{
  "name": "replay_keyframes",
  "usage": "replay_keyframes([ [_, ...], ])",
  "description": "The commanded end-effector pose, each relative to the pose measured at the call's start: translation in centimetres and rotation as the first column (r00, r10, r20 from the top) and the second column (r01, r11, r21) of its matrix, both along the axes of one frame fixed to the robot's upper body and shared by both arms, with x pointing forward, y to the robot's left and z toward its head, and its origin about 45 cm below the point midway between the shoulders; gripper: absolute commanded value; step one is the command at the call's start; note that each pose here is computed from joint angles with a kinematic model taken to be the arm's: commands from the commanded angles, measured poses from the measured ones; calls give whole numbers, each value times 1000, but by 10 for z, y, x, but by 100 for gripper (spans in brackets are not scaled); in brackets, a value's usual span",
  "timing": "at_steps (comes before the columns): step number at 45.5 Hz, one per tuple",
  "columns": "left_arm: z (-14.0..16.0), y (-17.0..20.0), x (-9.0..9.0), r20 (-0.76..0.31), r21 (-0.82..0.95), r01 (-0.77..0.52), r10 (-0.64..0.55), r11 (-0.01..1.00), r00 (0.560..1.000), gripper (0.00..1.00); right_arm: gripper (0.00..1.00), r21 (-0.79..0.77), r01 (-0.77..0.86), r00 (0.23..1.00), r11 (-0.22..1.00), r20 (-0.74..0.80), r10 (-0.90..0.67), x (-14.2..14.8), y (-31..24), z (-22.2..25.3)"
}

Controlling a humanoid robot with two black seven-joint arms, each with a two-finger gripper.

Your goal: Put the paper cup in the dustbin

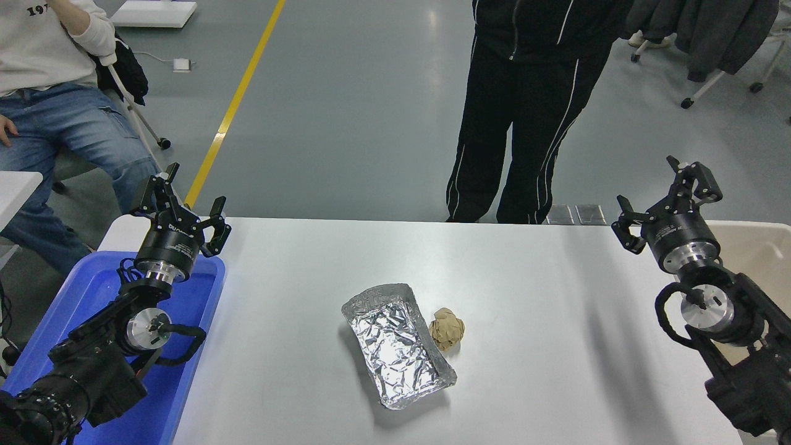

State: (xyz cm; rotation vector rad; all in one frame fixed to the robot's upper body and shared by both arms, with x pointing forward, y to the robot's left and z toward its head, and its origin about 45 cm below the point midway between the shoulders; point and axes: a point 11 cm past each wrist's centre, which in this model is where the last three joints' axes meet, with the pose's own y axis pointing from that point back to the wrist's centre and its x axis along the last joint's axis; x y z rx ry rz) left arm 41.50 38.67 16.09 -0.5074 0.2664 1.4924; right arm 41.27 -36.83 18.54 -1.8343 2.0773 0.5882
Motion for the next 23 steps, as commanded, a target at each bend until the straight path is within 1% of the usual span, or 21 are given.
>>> replay_keyframes([
  [1,0,0,0,0,0,0,0,1000,1000,100,99,-27,-26,999,999,35,27,-2,7,-1],
  [7,0,0,0,0,0,-1,1,1000,1000,100,99,-128,-30,998,991,59,38,-4,6,0],
  [23,0,0,0,0,0,-1,1,1000,1000,100,99,-103,-26,997,994,65,32,-3,11,-1],
])
